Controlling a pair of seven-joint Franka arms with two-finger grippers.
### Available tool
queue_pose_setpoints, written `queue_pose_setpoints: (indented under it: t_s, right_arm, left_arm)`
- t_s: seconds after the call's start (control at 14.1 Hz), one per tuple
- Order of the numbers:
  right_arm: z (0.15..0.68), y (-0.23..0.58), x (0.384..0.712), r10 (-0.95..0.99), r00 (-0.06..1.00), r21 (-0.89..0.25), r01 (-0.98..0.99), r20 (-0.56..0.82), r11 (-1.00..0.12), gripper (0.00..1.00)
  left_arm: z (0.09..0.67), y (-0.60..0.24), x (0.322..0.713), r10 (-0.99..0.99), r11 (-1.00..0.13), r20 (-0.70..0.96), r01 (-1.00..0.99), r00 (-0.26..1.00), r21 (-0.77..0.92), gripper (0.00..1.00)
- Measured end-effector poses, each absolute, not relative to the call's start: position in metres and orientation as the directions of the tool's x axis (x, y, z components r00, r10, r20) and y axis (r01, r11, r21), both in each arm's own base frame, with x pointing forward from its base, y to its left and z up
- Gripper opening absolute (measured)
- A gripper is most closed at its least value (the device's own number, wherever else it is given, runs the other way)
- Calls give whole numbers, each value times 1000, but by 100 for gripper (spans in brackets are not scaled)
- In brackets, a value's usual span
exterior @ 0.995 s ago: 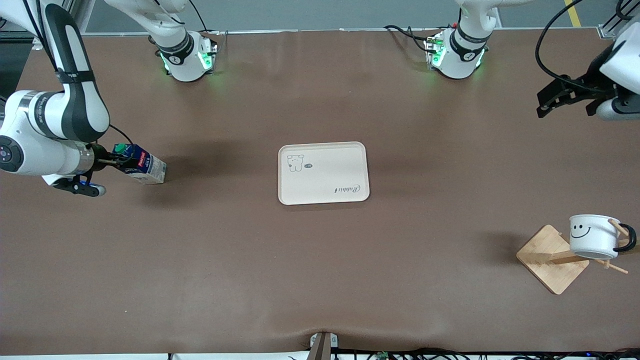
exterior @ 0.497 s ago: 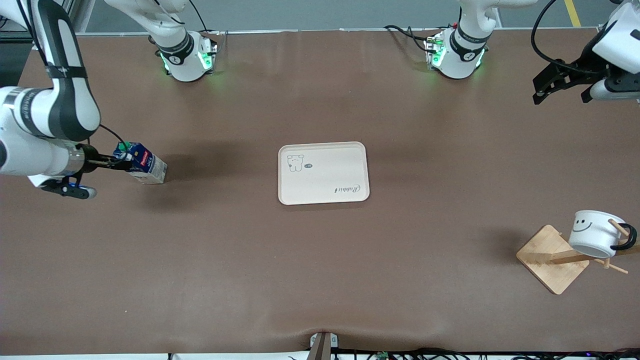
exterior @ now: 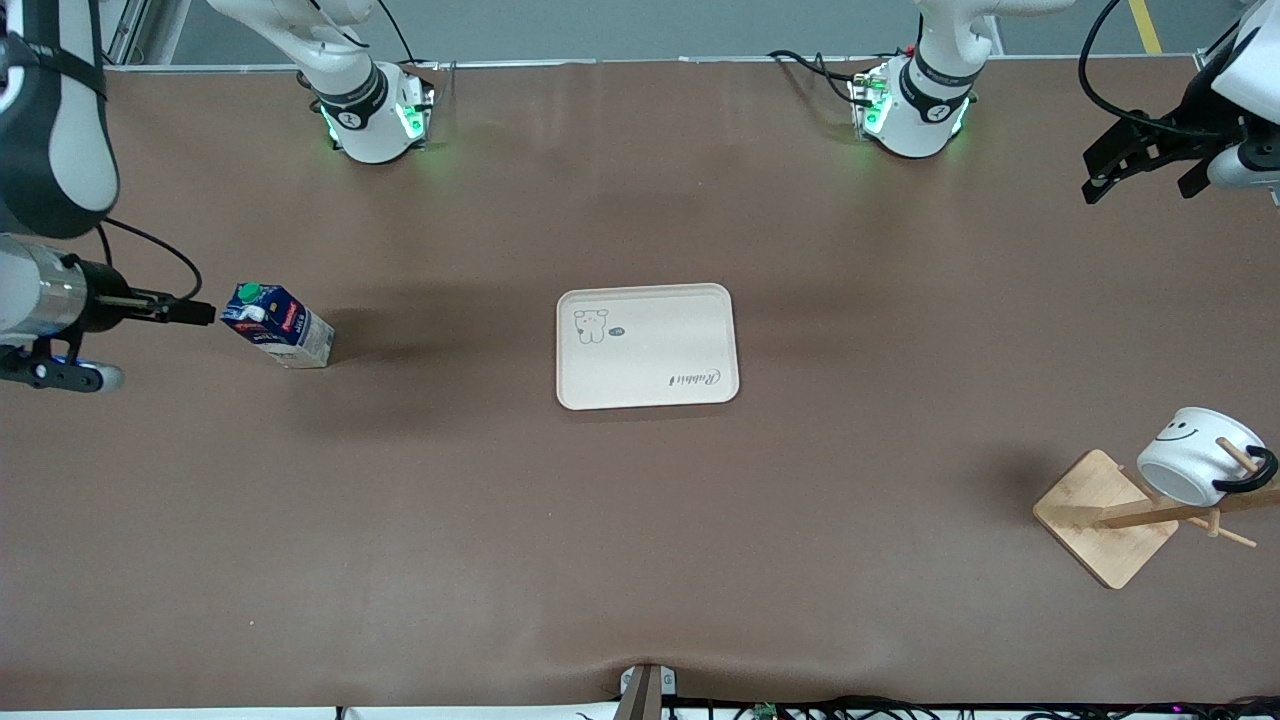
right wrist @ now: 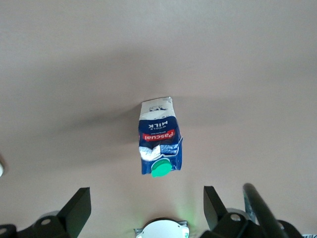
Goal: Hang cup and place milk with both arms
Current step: 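Lower the milk onto the table with the right gripper and release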
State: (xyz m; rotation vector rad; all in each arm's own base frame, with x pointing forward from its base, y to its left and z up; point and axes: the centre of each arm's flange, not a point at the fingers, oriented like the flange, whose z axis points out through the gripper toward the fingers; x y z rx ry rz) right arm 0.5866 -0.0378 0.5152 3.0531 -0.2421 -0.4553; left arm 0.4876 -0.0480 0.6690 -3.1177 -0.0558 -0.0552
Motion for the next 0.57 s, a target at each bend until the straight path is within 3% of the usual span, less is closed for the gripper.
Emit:
queue_pose_setpoints:
  t_s: [0.36, 0.57]
  right_arm:
    - [580, -27, 598, -144, 977, 54, -137, -159, -989, 100]
    - [582, -28, 586, -104, 964, 51, -95, -245, -994, 100]
  left_arm:
    - [667, -37, 489, 58, -998, 35, 59, 998, -22, 100]
    - [666, -32, 490, 68, -997, 35, 69, 997, -22, 100]
